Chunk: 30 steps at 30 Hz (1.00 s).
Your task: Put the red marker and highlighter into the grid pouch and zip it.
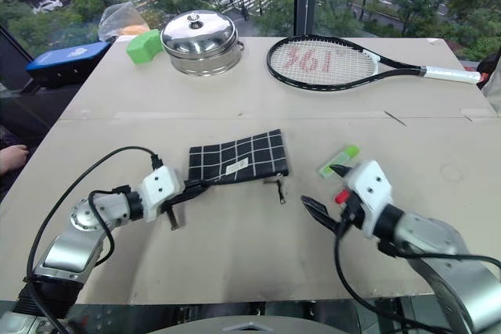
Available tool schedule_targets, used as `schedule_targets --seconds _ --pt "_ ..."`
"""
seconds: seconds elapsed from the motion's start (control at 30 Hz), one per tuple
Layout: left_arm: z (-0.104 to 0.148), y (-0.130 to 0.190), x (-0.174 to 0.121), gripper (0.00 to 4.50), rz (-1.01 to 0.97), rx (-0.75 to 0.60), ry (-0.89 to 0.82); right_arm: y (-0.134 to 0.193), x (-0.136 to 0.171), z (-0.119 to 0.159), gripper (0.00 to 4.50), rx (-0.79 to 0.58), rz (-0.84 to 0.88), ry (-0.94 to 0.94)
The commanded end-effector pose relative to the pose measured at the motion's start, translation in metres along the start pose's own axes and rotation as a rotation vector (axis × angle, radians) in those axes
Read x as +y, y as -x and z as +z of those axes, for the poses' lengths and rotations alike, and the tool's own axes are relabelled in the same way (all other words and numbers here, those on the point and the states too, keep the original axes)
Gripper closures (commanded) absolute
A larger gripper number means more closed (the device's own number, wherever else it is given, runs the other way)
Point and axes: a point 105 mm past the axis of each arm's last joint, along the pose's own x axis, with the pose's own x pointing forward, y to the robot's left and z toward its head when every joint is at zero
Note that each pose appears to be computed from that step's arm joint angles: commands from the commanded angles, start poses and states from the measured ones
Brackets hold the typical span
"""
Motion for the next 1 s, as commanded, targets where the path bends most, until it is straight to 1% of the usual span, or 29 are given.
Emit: schedule_targets --seconds 0.03,0.13,0.23,0.27,0.33,0.43,0.47,0.57,0.6,0.77,0.87,1.0 --pt "0.015 -0.006 -0.001 4.47 -0.001 -0.019 0.048 -0.024 -0.005 -0.005 0.0 0.071 -0.021 -0.145" --pt "0.02 -0.01 -0.003 4.47 -0.014 -0.011 0.033 -0.039 -0.014 -0.007 0.0 0.106 -0.056 -0.234" --pt "0.024 -0.014 -0.003 4.47 -0.01 -0.019 0.048 -0.051 -0.019 -0.002 0.0 0.098 -0.05 -0.307" --pt "0.025 -0.015 -0.004 4.49 -0.013 -0.019 0.046 -0.058 -0.025 -0.001 0.26 0.088 -0.066 -0.315" --pt "0.024 -0.016 -0.006 4.5 -0.02 -0.014 0.039 -0.066 -0.03 0.004 0.87 0.058 -0.067 -0.338" --pt "0.025 -0.016 -0.007 4.5 -0.017 -0.017 0.046 -0.069 -0.035 0.007 2.4 0.029 -0.088 -0.337" --pt "0.025 -0.016 -0.007 4.5 -0.016 -0.017 0.047 -0.07 -0.036 0.007 2.8 0.025 -0.091 -0.334" --pt "0.025 -0.016 -0.008 4.5 -0.014 -0.015 0.05 -0.07 -0.036 0.007 4.27 0.017 -0.091 -0.32" --pt "0.025 -0.016 -0.008 4.5 -0.013 -0.015 0.054 -0.07 -0.034 0.007 4.41 0.019 -0.081 -0.31" --pt "0.029 -0.018 -0.007 4.5 0.0 -0.03 0.095 -0.068 -0.023 0.011 4.41 0.028 -0.013 -0.251" --pt "0.034 -0.022 -0.007 4.5 0.0 -0.046 0.119 -0.069 -0.011 0.012 4.41 0.064 0.052 -0.192" --pt "0.039 -0.025 -0.008 4.5 -0.009 -0.06 0.131 -0.072 -0.005 0.009 4.41 0.108 0.088 -0.166"
